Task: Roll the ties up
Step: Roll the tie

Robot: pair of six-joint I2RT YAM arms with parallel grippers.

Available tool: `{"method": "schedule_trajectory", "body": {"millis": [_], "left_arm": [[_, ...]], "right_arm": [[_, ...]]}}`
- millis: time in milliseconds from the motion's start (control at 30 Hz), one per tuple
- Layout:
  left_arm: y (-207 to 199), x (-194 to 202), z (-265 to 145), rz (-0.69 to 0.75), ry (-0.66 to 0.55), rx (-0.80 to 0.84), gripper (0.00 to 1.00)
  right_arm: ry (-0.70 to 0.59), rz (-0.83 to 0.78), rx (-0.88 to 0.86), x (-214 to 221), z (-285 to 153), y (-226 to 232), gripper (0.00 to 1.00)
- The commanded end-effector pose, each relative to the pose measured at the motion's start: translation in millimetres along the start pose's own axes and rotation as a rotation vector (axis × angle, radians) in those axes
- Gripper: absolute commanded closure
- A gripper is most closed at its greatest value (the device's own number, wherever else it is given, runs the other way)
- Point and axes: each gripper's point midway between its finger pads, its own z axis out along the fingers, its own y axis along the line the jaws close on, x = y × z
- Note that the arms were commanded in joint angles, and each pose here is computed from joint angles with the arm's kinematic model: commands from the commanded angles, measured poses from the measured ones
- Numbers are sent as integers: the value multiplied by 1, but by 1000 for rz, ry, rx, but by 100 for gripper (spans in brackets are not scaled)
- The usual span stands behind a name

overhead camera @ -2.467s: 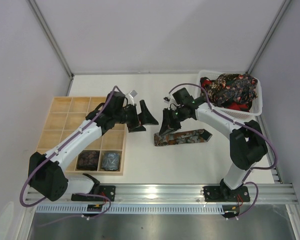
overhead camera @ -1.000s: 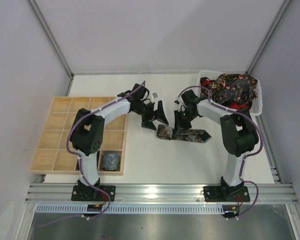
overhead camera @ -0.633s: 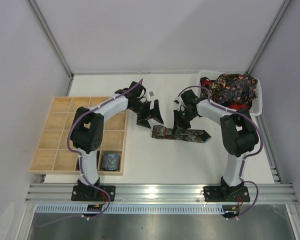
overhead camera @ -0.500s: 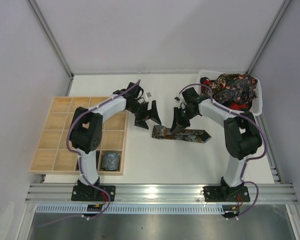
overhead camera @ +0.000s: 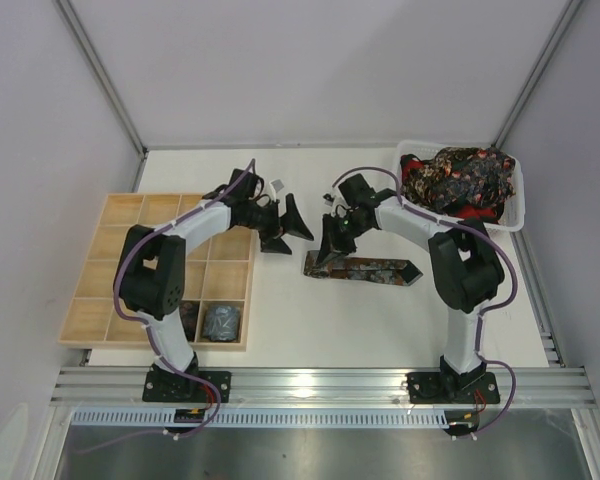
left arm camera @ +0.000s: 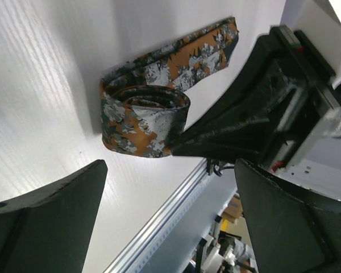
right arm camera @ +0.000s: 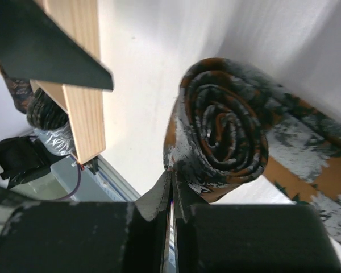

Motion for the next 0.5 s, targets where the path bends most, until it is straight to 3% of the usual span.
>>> {"method": "schedule_trajectory", "body": {"millis": [0, 267, 467], "left_arm": [[-21, -2, -2, 13, -3, 120, 0], [-2, 4, 20, -8, 83, 92, 0], [-14, -6, 42, 99, 98, 46, 0]], "right_arm": [[-29, -1, 26, -14, -5, -16, 94], [-6, 17, 76, -6, -5, -50, 94], [-20, 24, 69, -9, -7, -58, 94]]}}
